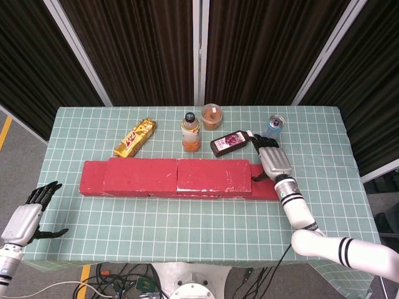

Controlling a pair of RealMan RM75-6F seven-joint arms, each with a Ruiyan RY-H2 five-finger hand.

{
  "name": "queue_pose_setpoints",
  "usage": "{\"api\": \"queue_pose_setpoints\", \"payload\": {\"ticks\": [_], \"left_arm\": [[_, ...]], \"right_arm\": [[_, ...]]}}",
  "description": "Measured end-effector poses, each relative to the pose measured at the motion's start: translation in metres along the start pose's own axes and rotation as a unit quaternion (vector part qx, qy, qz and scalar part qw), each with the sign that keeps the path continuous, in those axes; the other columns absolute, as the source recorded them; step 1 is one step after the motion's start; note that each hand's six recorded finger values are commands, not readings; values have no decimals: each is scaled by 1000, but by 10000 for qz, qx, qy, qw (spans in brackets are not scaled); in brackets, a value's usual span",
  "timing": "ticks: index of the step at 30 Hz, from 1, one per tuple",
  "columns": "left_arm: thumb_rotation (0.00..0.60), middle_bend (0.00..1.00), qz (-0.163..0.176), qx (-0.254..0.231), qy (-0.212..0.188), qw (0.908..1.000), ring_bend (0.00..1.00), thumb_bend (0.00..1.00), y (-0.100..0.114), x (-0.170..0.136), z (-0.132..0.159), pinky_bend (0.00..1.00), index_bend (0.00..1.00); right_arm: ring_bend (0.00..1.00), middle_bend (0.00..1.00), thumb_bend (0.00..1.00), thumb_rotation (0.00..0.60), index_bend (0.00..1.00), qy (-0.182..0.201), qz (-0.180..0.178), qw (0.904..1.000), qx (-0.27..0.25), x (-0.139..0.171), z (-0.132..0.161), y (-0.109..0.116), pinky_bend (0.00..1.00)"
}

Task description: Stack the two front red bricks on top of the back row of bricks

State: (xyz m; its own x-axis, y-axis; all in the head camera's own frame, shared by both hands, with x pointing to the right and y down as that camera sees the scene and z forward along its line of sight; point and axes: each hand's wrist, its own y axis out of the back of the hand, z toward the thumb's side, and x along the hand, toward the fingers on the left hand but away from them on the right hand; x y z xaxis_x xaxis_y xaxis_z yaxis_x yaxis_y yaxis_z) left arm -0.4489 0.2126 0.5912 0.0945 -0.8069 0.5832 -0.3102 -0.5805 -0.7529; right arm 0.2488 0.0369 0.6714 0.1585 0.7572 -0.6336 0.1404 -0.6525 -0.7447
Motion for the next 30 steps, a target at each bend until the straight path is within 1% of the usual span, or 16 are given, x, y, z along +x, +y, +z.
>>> {"api": "queue_pose_setpoints", "payload": {"ticks": [19, 25, 30], "left_arm": [[600, 0, 5, 15, 12, 10000, 0, 46, 0, 0, -1, 0, 32], [600, 0, 14, 22, 22, 10000, 0, 46, 1, 0, -1, 0, 32], [600, 0, 124, 28, 30, 9999, 0, 46, 6, 1, -1, 0, 32]], "right_arm": [[0, 0, 0, 600, 0, 62, 0, 10000, 1, 2, 4, -2, 0], [0, 0, 0, 600, 0, 47, -103, 9999, -16, 8, 0, 7, 0], [0, 0, 0, 600, 0, 174, -308, 9994, -28, 25, -5, 19, 0]]}}
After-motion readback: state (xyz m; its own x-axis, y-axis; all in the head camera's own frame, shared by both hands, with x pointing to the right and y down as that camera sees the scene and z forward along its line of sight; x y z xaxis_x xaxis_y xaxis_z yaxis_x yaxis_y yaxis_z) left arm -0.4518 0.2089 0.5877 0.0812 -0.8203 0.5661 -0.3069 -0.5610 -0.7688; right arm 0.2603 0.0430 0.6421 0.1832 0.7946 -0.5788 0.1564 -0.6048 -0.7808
